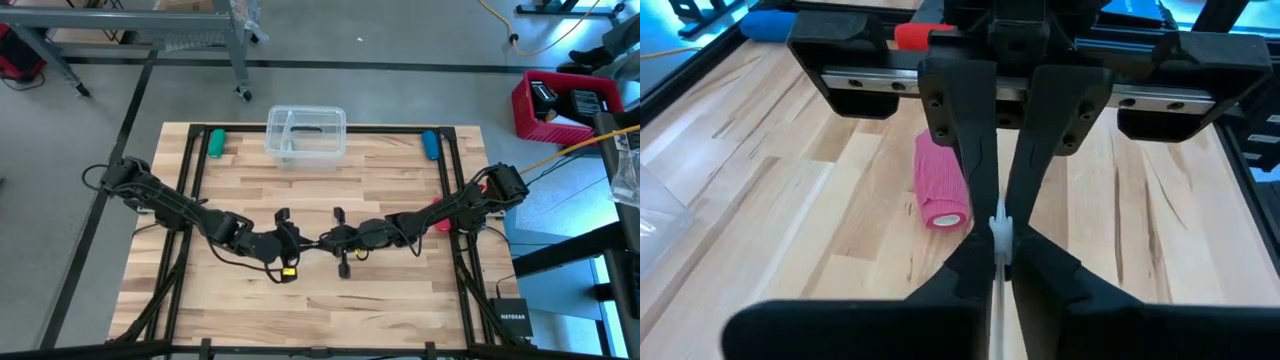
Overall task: Roll bandage
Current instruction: Open transparent zip bag
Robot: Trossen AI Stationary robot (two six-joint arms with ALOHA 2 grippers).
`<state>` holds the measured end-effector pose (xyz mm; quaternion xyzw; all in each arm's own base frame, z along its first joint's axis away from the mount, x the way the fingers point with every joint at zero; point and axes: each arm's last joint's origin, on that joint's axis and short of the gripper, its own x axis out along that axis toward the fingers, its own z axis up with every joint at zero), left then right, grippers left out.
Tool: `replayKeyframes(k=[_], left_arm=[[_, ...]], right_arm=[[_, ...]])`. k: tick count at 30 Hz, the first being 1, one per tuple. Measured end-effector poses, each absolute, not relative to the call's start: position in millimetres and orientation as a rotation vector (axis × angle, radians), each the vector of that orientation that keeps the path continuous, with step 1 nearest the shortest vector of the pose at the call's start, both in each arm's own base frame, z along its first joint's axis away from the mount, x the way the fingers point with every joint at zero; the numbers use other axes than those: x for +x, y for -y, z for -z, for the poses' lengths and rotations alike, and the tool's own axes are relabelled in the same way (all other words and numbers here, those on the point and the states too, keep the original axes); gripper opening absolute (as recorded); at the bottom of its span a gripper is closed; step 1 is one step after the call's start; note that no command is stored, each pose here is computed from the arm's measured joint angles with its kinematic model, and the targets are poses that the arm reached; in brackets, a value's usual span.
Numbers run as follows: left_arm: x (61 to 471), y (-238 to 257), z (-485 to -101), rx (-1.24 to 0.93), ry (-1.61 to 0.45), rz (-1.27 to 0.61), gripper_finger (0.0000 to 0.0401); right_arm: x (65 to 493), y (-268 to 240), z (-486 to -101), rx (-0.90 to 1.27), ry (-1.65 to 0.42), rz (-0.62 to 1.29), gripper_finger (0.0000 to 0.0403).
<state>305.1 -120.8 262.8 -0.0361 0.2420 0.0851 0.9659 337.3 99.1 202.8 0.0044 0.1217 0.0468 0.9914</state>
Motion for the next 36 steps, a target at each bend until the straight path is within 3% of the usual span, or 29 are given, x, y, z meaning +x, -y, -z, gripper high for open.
replayKeyframes(k=[36], left_arm=[[258, 139, -230, -0.132, -0.880, -0.318, 0.0033]], right_arm=[[328, -97, -223, -0.032, -0.221, -0.134, 0.0001]])
